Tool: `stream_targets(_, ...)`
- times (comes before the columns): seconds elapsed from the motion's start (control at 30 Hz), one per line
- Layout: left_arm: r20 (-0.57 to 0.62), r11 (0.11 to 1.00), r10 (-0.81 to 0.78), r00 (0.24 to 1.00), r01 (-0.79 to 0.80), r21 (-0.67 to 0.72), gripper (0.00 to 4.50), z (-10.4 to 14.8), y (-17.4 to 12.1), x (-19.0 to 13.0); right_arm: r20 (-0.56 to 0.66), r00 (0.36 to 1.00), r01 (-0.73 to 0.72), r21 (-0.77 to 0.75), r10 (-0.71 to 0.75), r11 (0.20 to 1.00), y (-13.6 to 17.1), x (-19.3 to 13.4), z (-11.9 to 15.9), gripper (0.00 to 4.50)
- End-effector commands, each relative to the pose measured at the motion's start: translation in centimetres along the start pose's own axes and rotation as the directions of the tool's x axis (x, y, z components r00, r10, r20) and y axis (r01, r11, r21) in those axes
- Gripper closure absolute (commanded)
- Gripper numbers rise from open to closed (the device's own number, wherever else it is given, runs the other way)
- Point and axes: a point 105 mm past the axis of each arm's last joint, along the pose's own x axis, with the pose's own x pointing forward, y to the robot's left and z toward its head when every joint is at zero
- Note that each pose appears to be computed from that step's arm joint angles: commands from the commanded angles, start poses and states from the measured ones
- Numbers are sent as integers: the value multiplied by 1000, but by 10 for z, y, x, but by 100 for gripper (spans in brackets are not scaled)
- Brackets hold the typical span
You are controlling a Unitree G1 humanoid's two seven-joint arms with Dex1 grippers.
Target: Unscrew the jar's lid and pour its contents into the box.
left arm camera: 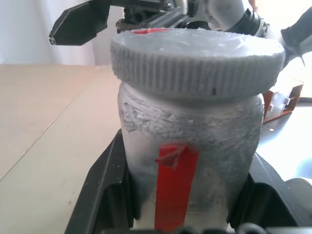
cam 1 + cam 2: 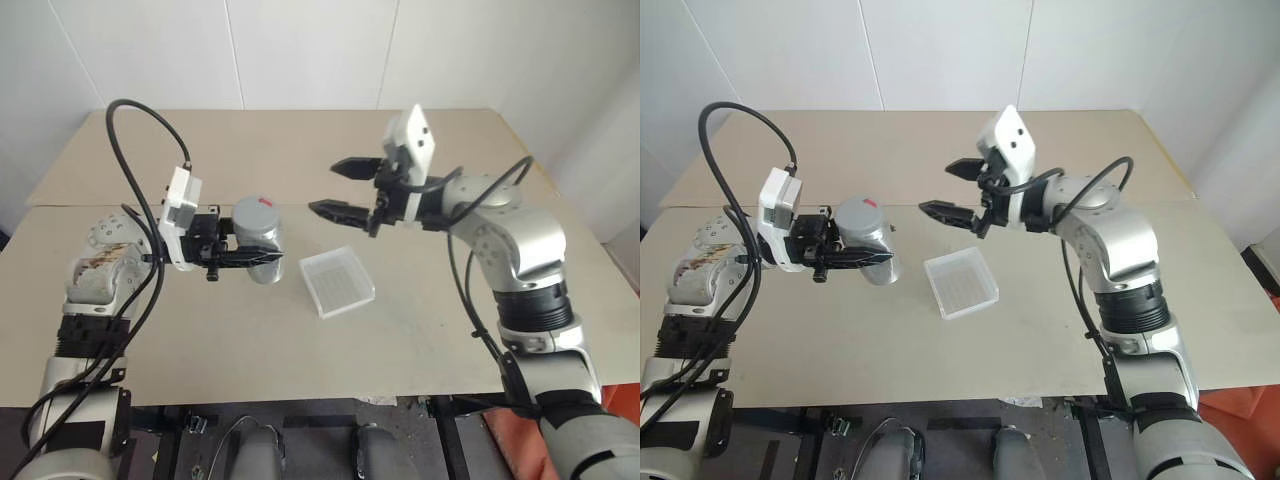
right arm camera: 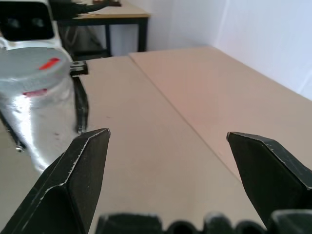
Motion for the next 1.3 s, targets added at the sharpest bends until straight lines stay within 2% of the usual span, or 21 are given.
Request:
stream_targets(0.03, 21, 999, 5, 1000, -7, 48, 258, 12, -3, -4, 40, 999, 17, -43, -15, 999, -3, -9, 11, 4)
stream_targets(0.3, 47, 999, 15, 999, -17, 36, 258, 9, -2, 3, 80, 994, -65, -73, 71, 995, 22, -17, 29, 4)
stream_targets(0.43, 68, 999, 1, 998, -3, 39, 258, 10, 2, 11, 119, 980, -155, -68, 162, 986, 45, -8, 41, 4)
stream_targets(0.6, 78, 999, -10, 997, 7, 42, 258, 11, 6, 17, 147, 969, -189, -60, 196, 980, 60, 11, 46, 4)
stream_targets(0.87, 90, 999, -27, 996, 23, 47, 258, 12, 6, 21, 160, 974, -156, -55, 163, 986, 63, 35, 52, 4)
stream_targets(1.3, 88, 998, -38, 995, 34, 47, 258, 12, 4, 22, 152, 968, -195, -43, 199, 980, 72, 56, 51, 4)
